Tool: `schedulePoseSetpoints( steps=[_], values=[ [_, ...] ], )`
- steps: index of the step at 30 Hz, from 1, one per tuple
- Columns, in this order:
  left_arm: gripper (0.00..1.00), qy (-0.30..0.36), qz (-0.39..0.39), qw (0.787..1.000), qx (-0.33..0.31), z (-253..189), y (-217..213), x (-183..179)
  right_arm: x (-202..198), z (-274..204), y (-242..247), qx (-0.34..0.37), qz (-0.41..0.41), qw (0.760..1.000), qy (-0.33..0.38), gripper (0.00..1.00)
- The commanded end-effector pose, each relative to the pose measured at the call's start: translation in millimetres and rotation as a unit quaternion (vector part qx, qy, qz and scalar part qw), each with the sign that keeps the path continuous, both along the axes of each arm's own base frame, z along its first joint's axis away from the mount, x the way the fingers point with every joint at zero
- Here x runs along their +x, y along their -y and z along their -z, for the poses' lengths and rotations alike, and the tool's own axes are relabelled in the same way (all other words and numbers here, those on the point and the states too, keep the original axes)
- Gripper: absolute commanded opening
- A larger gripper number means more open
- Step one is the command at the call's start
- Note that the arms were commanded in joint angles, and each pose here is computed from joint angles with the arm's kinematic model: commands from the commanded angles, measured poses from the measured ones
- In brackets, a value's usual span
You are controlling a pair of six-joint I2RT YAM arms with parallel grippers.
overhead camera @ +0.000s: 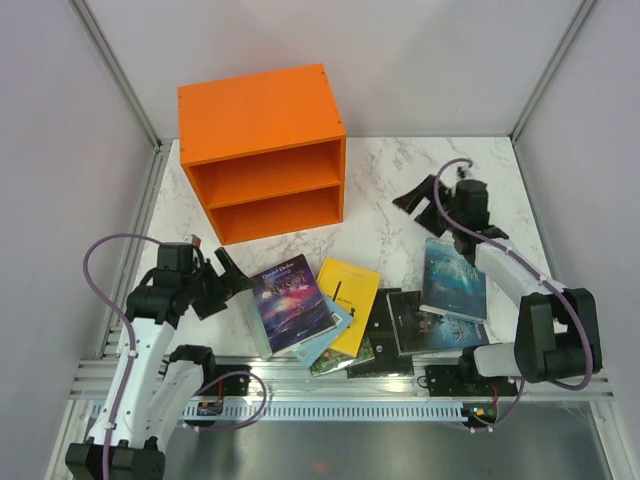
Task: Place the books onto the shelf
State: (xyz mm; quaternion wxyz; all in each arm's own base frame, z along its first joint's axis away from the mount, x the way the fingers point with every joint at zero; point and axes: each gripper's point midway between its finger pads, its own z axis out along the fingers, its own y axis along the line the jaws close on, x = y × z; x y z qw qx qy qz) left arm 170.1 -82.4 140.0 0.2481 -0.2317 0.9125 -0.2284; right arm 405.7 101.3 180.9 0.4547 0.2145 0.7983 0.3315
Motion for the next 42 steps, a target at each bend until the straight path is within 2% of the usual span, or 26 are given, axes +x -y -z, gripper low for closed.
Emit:
schedulePoseSetpoints(
  steps=[1, 5, 8, 11, 24, 30, 36, 42],
  values=[
    [1.0, -0.01, -0.011, 0.999, -0.042, 8, 11, 1, -60, 2, -70, 0.042, -0.092, 0.993, -0.057, 0.98],
    [0.98, -0.011, -0.02, 0.998, -0.057, 10, 14, 9, -105, 0, -115, 0.088, -0.154, 0.982, -0.064, 0.98],
    [0.96, -0.022, -0.032, 0.997, -0.064, 19, 16, 16, -126, -3, -137, 0.084, -0.179, 0.979, -0.055, 0.98],
    [0.96, -0.022, -0.035, 0.997, -0.068, 28, 19, 25, -137, 9, -154, 0.08, -0.202, 0.973, -0.08, 0.98],
    [0.95, -0.029, 0.0, 0.998, -0.054, 42, 57, 57, -137, 64, -247, 0.019, -0.287, 0.948, -0.136, 0.93],
    [0.95, -0.04, 0.03, 0.998, -0.047, 51, 85, 60, -145, 94, -269, 0.019, -0.306, 0.937, -0.168, 0.91],
    [0.95, -0.02, 0.07, 0.995, -0.064, 35, 126, 66, -150, 110, -275, 0.02, -0.317, 0.93, -0.188, 0.87],
    [0.95, -0.015, 0.068, 0.995, -0.072, 25, 139, 77, -156, 113, -264, 0.005, -0.312, 0.93, -0.193, 0.77]
  ],
)
